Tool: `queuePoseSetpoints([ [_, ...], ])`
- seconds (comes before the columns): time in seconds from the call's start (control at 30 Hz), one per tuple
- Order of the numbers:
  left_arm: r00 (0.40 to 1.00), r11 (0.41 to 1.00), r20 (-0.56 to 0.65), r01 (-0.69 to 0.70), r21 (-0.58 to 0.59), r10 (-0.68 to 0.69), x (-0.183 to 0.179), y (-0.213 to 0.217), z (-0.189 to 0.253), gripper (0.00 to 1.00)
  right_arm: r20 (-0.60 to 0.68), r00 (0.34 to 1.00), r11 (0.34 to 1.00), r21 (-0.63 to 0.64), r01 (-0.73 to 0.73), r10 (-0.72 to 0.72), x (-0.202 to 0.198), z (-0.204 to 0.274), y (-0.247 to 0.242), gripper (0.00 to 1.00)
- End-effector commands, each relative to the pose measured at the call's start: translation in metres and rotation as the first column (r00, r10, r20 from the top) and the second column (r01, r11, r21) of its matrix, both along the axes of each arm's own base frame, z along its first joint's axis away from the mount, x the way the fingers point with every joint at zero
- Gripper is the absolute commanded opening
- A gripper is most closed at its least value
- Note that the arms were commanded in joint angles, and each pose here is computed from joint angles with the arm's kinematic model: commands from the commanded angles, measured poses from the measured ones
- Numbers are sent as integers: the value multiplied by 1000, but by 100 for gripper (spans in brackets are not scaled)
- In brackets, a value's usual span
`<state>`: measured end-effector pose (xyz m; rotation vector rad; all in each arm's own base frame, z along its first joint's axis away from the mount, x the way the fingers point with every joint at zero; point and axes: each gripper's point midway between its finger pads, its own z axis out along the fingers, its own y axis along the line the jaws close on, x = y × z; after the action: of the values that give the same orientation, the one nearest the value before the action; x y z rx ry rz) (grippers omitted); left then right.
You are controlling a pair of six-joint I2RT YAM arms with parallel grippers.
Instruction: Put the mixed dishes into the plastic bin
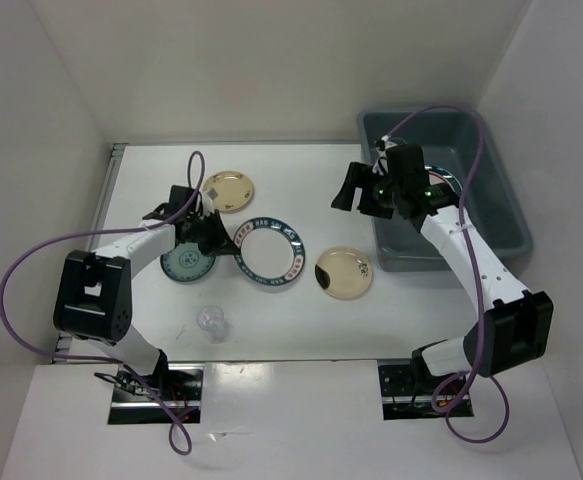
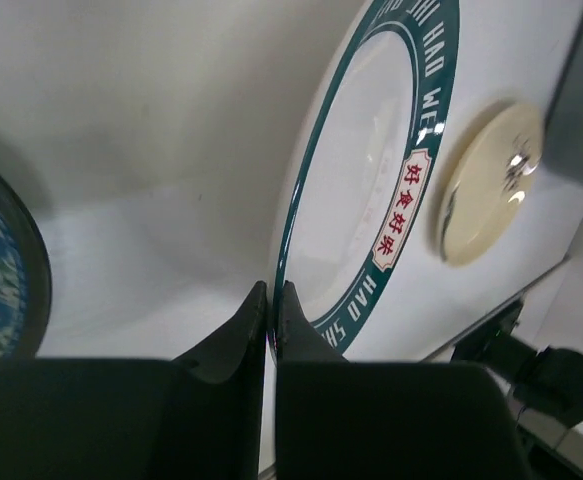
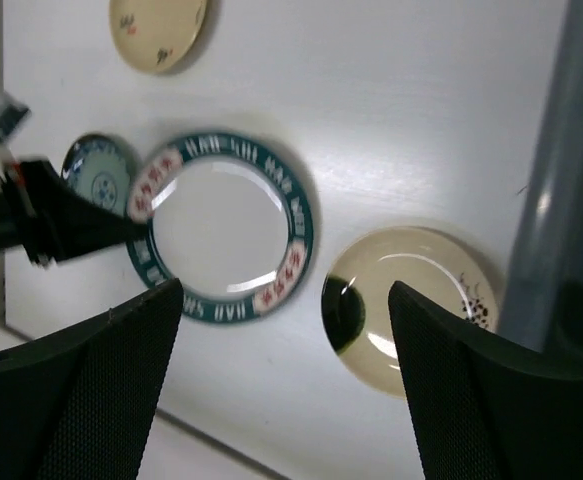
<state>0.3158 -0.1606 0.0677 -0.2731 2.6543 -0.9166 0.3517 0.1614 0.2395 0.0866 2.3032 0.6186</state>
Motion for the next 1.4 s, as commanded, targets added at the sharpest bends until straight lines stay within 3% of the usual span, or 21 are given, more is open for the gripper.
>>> queuePoseSetpoints([
  [0.0, 990, 997, 138, -28, -73, 38, 32, -5, 57, 0, 49, 985, 981, 95, -170, 166, -8, 1, 31, 88],
  [0.1, 985, 990, 168, -21, -141, 45, 37, -14, 78, 0, 48, 974, 965, 130, -227, 223, -8, -4, 44, 80],
  [0.23, 977, 972, 211, 16, -236, 35, 35, -25, 106, 0, 51, 947, 931, 170, -322, 318, -7, -3, 63, 80],
  [0.5, 961, 910, 273, 81, -406, 36, 33, -41, 163, 0, 48, 928, 909, 191, -370, 368, 7, -7, 79, 80],
  [0.67, 941, 890, 333, 104, -443, 56, 31, -42, 197, 0, 46, 928, 909, 191, -370, 369, 15, -10, 81, 75],
  [0.8, 937, 865, 343, 119, -488, 65, 26, -45, 209, 0, 43, 925, 904, 198, -378, 377, 19, -13, 85, 46],
  [0.83, 933, 864, 353, 124, -488, 65, 27, -45, 211, 0, 43, 925, 904, 198, -378, 377, 19, -13, 85, 33],
  [0.93, 941, 863, 333, 112, -493, 68, 25, -45, 203, 0, 58, 918, 887, 240, -394, 392, 20, -7, 92, 8],
  [1.03, 945, 870, 319, 97, -483, 72, 30, -45, 190, 0, 70, 915, 880, 256, -401, 396, 21, -2, 94, 1],
  [1.07, 951, 874, 300, 79, -480, 79, 32, -44, 182, 10, 76, 917, 879, 261, -398, 392, 22, 2, 95, 1],
  [1.1, 947, 881, 309, 69, -469, 91, 35, -42, 180, 26, 90, 916, 878, 260, -401, 392, 24, 8, 96, 1],
  [1.2, 939, 898, 320, 28, -439, 127, 48, -38, 175, 100, 129, 924, 891, 246, -382, 360, 31, 25, 94, 1],
  [1.27, 931, 920, 331, -10, -393, 152, 59, -32, 174, 100, 144, 952, 938, 181, -295, 271, 45, 33, 80, 1],
  [1.37, 865, 966, 445, -152, -209, 233, 94, 5, 183, 100, 171, 982, 991, 90, -100, 84, 73, 56, 41, 1],
])
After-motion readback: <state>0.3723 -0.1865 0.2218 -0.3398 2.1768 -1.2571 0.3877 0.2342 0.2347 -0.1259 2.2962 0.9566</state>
